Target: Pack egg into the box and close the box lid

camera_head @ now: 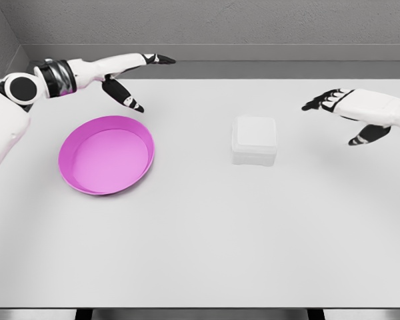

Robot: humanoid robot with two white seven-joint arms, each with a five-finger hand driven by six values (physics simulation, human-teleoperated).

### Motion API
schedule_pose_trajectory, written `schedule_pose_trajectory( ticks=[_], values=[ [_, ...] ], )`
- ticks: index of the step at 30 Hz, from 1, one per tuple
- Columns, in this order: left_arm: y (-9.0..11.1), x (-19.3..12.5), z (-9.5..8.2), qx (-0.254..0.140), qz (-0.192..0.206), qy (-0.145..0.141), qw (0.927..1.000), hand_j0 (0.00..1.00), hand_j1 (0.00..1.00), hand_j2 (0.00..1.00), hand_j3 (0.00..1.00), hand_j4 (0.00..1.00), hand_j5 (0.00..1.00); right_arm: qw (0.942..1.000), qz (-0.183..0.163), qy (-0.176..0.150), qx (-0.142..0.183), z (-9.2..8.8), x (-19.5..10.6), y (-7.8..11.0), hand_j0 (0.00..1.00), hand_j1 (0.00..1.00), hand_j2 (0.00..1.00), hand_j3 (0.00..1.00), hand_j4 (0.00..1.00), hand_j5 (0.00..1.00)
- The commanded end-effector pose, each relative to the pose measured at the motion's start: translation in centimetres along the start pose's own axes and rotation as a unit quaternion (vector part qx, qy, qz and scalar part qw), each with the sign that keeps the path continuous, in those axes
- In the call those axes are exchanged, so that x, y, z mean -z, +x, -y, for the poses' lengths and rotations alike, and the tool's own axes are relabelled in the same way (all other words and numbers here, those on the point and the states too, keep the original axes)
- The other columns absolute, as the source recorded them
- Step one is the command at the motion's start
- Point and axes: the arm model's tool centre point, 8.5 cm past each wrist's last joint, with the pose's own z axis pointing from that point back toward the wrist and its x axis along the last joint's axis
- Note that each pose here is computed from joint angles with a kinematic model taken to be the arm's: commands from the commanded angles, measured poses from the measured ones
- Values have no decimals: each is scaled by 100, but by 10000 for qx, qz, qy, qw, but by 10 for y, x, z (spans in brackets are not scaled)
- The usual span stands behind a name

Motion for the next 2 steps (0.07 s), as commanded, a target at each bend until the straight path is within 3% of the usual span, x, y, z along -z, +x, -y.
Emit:
schedule_pose_trajectory(
  ticks=[1,2],
  values=[
    [-1,1,0,-65,3,38,10000,100,100,100,100,100,100,9992,-114,-157,341,-2,-8,-14,100,100,100,100,100,100],
    [-1,1,0,-65,3,38,10000,100,100,100,100,100,100,9992,-111,-150,342,-2,-8,-13,100,100,100,100,100,100]
  ],
)
